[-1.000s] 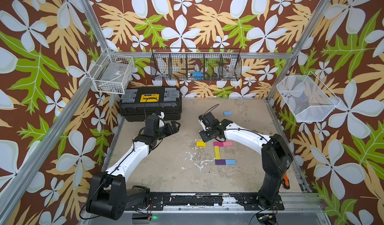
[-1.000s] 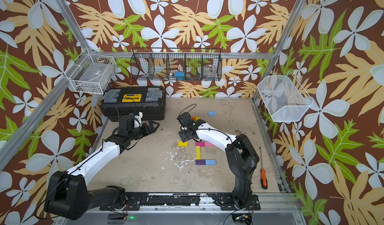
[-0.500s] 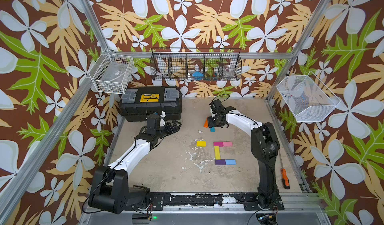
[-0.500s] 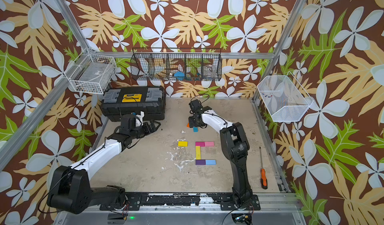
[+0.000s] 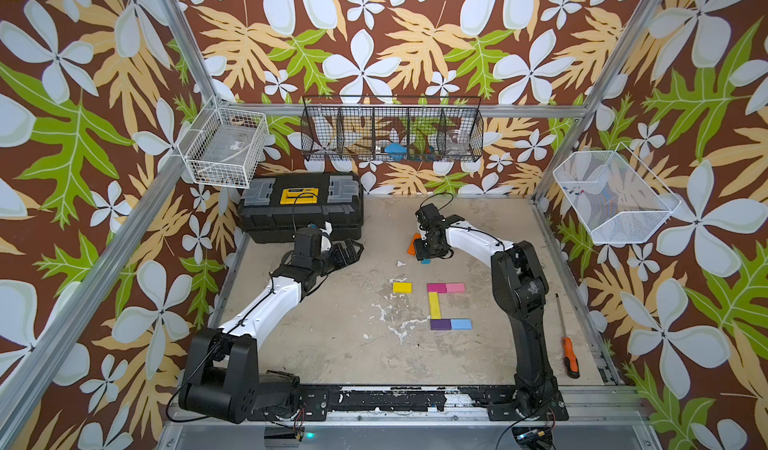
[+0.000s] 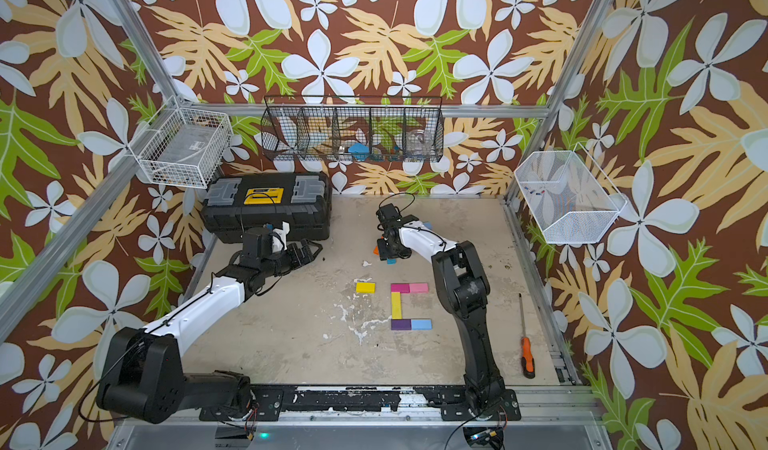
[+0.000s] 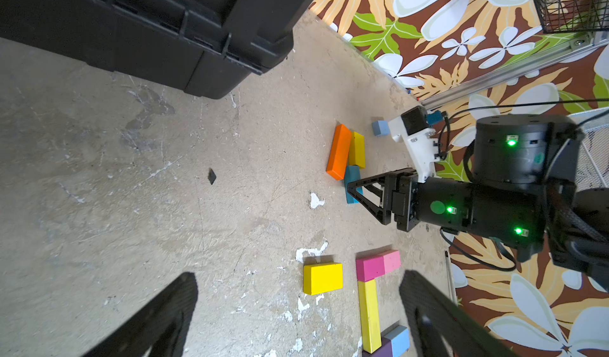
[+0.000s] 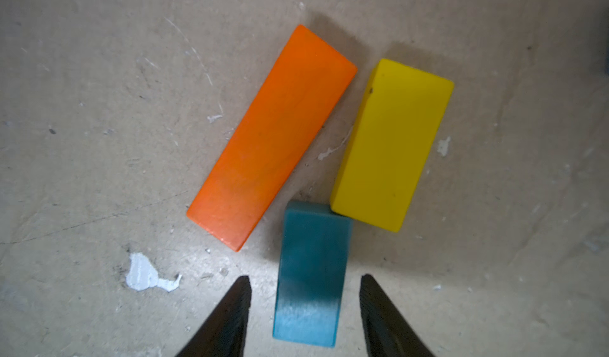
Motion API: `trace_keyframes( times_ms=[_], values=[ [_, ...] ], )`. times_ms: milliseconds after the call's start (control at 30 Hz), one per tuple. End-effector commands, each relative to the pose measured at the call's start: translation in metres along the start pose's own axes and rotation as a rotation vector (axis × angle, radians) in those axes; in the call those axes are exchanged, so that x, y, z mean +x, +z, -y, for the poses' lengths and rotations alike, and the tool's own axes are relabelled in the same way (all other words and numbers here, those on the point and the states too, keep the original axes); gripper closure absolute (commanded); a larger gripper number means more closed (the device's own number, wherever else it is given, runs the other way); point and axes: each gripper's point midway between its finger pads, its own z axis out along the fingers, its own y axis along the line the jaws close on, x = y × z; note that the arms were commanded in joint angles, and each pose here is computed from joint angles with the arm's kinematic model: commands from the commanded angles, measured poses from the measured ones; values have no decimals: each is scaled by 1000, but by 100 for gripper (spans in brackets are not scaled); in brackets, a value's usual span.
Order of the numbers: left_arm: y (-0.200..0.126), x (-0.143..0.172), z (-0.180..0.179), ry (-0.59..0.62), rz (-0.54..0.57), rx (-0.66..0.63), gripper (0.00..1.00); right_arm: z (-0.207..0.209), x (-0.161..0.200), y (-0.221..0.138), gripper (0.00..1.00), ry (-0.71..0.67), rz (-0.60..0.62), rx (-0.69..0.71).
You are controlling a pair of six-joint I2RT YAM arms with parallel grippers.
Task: Assemble the letter c with building blocks
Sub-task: Pick up the building block from the center of the board.
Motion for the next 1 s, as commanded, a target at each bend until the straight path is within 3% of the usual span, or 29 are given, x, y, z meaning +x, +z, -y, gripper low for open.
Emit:
trace_keyframes(
  times_ms=[0,167,300,467,600,800,967],
  values=[
    [-1,-4,5,0,9,18,0,2,5,8,50,-12,-22,12],
    [-4,-4,7,0,9,24,0,3,10,7,76,-19,-21,6],
    [-7,-5,8,9,14,18,0,-1,12,-18,93,-13,24,-32],
    [-10,-10,8,39,23,-6,0,-22,7,-65,96,-37,116,-124],
    [-12,-18,5,63,36,-28,0,-67,7,-93,96,-186,168,-182],
    [-23,-43,-23,47,69,-104,0,-141,39,-88,96,-509,143,-213],
    [-38,-61,-49,-16,108,-138,0,-177,68,-74,96,-691,124,-186]
  ],
)
